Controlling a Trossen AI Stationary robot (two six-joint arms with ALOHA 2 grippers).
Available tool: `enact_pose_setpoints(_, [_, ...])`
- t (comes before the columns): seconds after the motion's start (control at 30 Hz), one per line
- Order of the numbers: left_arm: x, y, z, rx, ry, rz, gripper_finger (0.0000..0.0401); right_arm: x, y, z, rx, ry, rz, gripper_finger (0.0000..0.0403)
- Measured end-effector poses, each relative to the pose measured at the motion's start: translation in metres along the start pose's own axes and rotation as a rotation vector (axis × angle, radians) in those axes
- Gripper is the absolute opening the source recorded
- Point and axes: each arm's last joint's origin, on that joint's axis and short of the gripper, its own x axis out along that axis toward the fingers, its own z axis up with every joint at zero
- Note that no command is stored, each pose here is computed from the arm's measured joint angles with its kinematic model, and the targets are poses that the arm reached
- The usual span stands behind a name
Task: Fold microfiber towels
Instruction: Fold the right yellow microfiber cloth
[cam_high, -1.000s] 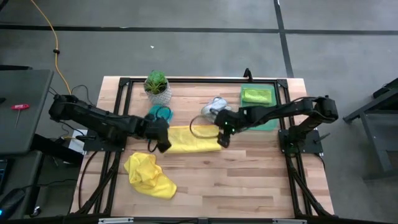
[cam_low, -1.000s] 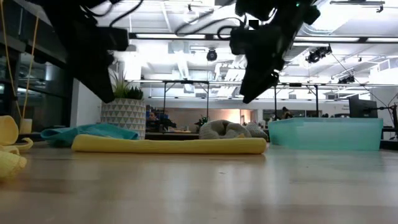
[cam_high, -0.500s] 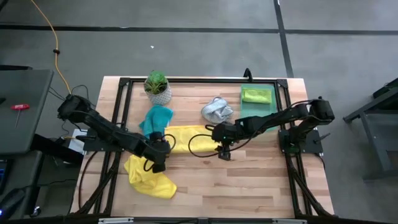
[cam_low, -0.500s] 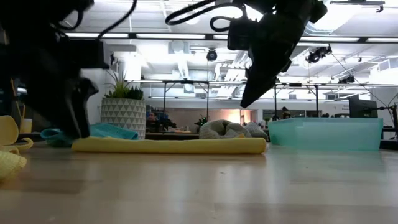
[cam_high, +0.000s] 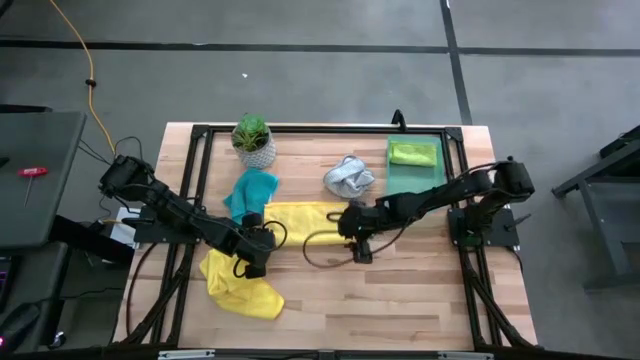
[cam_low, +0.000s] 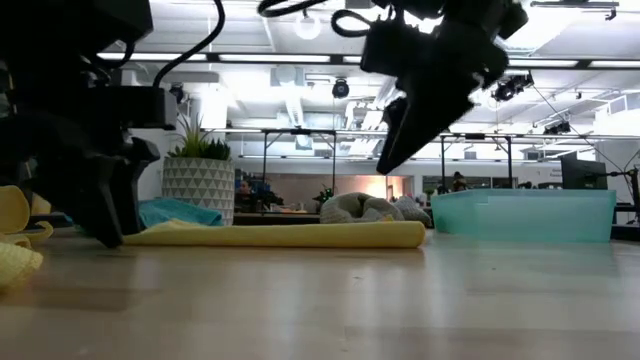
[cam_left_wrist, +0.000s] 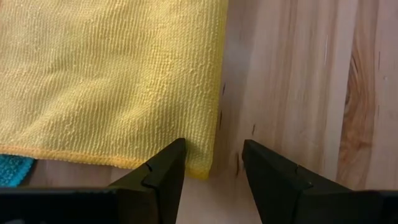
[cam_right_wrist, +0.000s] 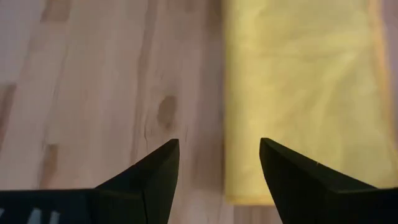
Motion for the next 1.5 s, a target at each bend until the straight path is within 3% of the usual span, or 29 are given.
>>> enact_pose_setpoints(0.23, [0.001, 0.0, 0.001, 0.003, -0.005, -0.005, 0.0156, 0.036, 0.013, -0.016, -0.128, 0.121, -0.013, 0.0216])
enact_pose_setpoints(0.5, [0.001, -0.001, 0.001, 0.001, -0.009, -0.01, 0.0156, 0.049, 0.011, -0.027, -0.085, 0.207, -0.118, 0.0201])
enact_pose_setpoints(0.87, [0.0, -0.007, 0.002, 0.004, -0.038, -0.055, 0.0156, 0.048, 0.011, -0.031, -0.002, 0.249, -0.12, 0.0143])
enact_pose_setpoints(1.03, [-0.002, -0.019, 0.004, -0.034, -0.078, -0.16, 0.0156, 0.047, 0.015, -0.035, 0.081, 0.284, -0.117, 0.0076])
enact_pose_setpoints(1.2, [-0.006, -0.029, 0.0, -0.045, -0.086, -0.187, 0.0156, 0.046, 0.028, -0.039, 0.077, 0.319, -0.088, 0.0011])
enact_pose_setpoints(1.33, [-0.005, -0.039, -0.005, -0.057, -0.096, -0.188, 0.0148, 0.045, 0.044, -0.043, 0.049, 0.337, -0.045, 0.0006])
enact_pose_setpoints(1.5, [-0.004, -0.053, -0.007, -0.071, -0.138, -0.239, 0.0109, 0.044, 0.057, -0.047, 0.102, 0.345, -0.02, 0.0002])
